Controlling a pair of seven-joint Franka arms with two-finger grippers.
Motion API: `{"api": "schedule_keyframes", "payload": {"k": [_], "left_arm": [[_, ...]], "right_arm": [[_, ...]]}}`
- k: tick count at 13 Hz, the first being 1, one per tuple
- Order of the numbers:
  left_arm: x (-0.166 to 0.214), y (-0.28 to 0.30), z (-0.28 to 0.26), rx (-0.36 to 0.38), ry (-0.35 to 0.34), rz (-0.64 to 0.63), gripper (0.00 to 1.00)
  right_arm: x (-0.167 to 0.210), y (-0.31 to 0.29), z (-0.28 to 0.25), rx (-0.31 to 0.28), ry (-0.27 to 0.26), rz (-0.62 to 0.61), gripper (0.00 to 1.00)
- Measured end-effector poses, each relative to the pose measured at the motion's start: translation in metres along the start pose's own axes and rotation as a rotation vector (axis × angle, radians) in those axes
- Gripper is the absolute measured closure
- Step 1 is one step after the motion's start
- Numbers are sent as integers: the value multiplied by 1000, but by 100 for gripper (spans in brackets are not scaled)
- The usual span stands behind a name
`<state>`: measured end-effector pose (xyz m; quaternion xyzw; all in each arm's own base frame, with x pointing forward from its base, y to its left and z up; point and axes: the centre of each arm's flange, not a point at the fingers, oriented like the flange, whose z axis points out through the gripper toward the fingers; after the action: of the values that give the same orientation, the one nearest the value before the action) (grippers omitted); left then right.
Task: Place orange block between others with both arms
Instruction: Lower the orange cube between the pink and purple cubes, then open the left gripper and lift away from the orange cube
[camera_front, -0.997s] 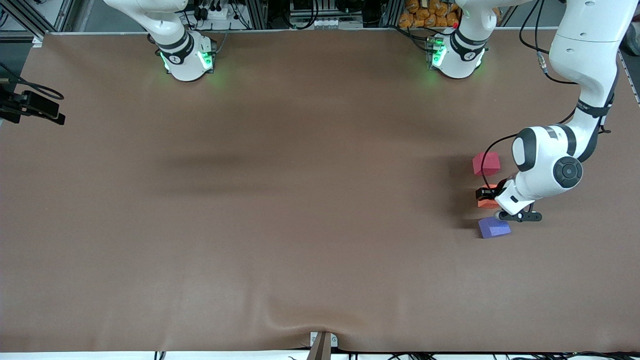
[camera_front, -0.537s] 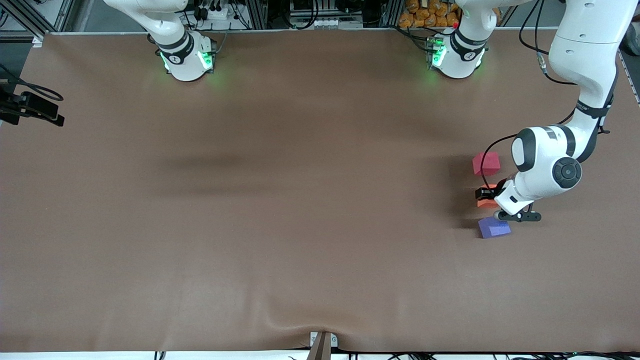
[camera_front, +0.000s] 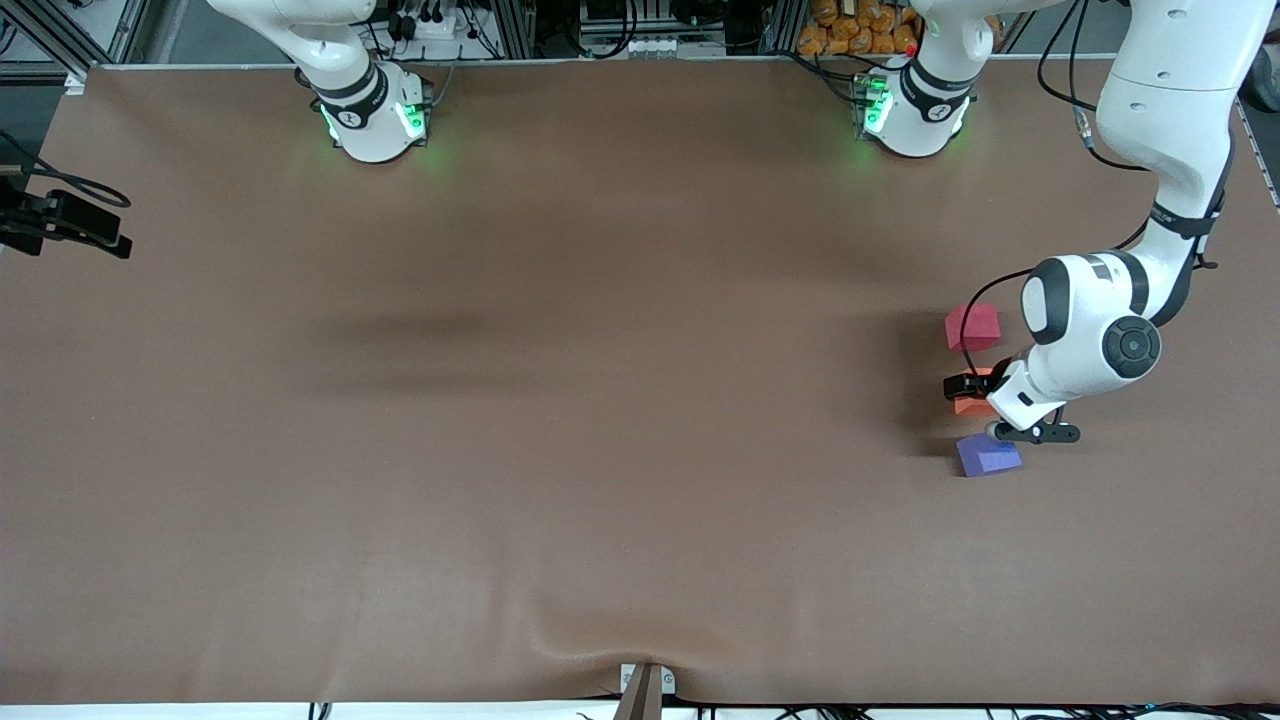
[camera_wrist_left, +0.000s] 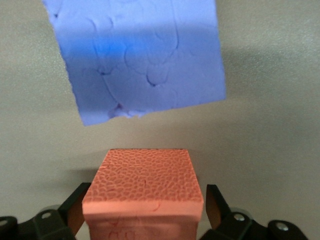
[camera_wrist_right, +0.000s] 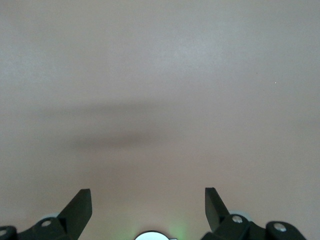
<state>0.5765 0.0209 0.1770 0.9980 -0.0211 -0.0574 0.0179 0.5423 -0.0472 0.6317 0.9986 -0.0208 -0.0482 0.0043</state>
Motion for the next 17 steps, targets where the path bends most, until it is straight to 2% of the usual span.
{"api": "schedule_keyframes", "payload": {"k": [3,6,14,17], "left_arm": [[7,-1,-10,3,23,20,0],[15,-5,-46,8,45,35,0],[30,-5,-226,9,3,35,0],[32,-7,-293,10,12,31,0]], "right_arm": [[1,0,-1,0,9,0,0],[1,0,0,0,8,0,0],[5,1,-2,-2,39,0,0],[6,0,-3,-2,54,-1,0]]}}
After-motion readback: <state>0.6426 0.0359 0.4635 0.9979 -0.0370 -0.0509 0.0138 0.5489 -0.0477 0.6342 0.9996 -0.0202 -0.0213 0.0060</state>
